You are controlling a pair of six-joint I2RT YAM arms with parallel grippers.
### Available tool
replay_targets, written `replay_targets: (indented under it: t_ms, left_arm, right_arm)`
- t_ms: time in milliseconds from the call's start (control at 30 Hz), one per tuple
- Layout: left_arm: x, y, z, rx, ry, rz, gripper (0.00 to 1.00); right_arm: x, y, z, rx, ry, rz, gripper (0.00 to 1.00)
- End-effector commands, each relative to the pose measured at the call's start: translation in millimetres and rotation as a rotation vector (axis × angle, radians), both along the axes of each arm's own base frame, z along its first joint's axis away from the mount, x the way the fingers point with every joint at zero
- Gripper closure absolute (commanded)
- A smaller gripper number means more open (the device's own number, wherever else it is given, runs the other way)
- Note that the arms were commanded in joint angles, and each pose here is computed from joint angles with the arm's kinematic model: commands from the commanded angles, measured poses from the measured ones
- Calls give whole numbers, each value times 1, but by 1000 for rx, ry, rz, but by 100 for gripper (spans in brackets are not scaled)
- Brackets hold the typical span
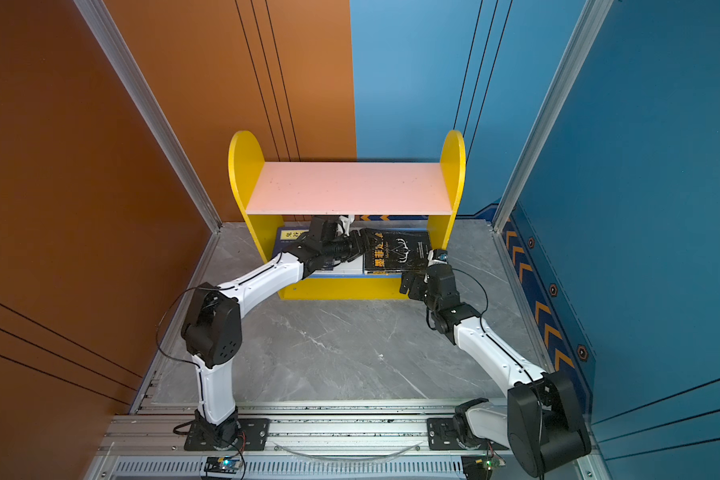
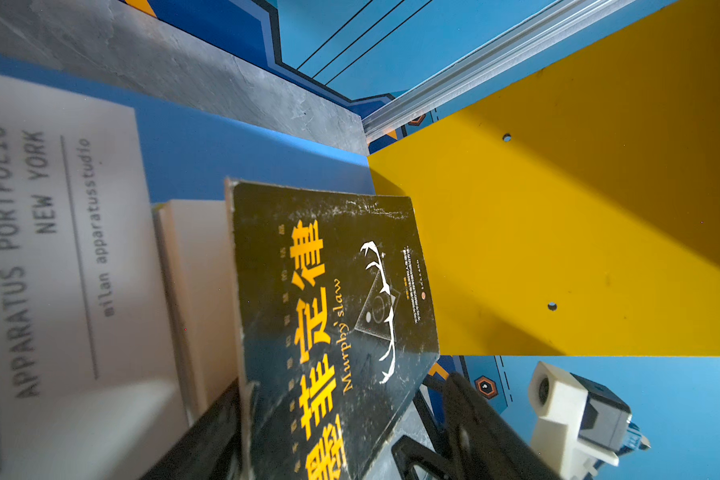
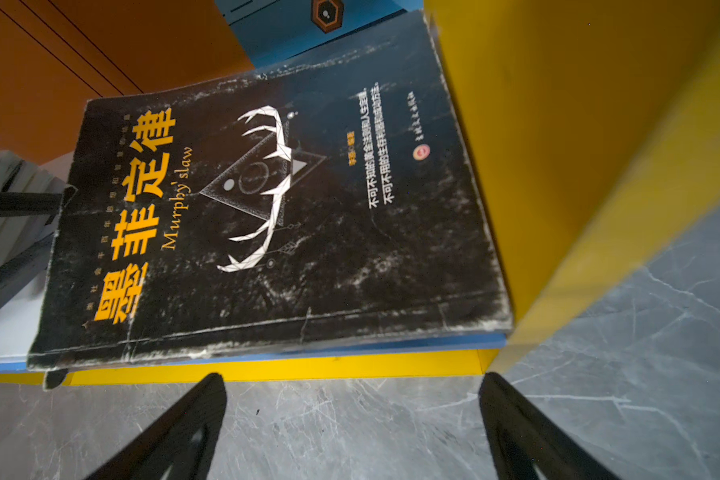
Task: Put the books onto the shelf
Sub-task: 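Press the black book flat onto the yellow book with both grippers, then release the black book and withdraw both grippers from the shelf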
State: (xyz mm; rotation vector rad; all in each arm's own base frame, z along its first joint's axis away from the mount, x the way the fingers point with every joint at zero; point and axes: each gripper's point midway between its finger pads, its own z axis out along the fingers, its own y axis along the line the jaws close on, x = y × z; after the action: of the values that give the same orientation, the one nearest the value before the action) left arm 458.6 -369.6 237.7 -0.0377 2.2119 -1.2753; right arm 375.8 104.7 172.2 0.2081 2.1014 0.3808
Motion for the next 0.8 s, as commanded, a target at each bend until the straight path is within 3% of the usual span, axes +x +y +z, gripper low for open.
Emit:
replay_targets:
  t_ms: [0, 767]
  left_arm:
    - [1, -1, 9, -42, -18, -17, 26]
    - [6, 1, 12, -55, -20, -24, 26]
  right_arm:
    - [5, -6, -2, 10, -16, -65, 3]
    - [3, -6, 0, 22, -32, -107, 3]
